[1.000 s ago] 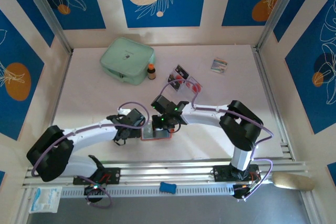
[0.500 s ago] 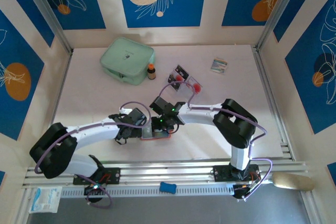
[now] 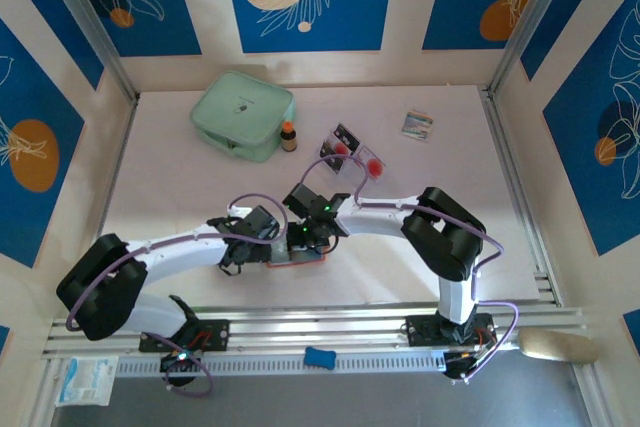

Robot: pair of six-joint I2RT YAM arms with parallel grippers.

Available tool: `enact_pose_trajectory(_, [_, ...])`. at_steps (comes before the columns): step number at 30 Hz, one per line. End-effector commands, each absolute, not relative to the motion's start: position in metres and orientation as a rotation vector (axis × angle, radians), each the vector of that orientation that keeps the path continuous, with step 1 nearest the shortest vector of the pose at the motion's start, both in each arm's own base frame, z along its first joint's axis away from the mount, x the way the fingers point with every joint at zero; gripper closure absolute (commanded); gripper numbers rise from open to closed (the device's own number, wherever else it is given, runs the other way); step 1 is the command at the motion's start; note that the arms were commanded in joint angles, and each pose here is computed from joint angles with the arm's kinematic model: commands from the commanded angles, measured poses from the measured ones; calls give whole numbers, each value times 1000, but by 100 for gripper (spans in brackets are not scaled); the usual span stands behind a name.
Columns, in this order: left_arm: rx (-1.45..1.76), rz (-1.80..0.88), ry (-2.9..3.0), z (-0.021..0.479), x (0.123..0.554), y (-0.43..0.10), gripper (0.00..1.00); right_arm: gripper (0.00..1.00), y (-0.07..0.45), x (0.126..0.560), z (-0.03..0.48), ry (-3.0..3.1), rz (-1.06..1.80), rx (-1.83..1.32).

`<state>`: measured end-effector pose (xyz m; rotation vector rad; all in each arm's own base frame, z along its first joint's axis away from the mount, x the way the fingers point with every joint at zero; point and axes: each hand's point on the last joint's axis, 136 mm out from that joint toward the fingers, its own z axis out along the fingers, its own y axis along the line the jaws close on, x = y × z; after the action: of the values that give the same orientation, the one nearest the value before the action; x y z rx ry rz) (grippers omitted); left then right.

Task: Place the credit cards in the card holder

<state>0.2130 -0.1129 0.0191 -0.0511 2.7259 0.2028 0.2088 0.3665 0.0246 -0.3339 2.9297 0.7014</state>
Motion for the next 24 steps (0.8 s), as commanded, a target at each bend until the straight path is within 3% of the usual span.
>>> enact_pose_trajectory(1, [-59, 192, 2738, 13, 213, -112, 0, 100, 383, 196, 27, 2961, 794, -371])
enact_pose_trajectory(24, [-126, 92, 2582, 87, 228, -103, 0, 100, 345, 210, 67, 2881, 828, -289])
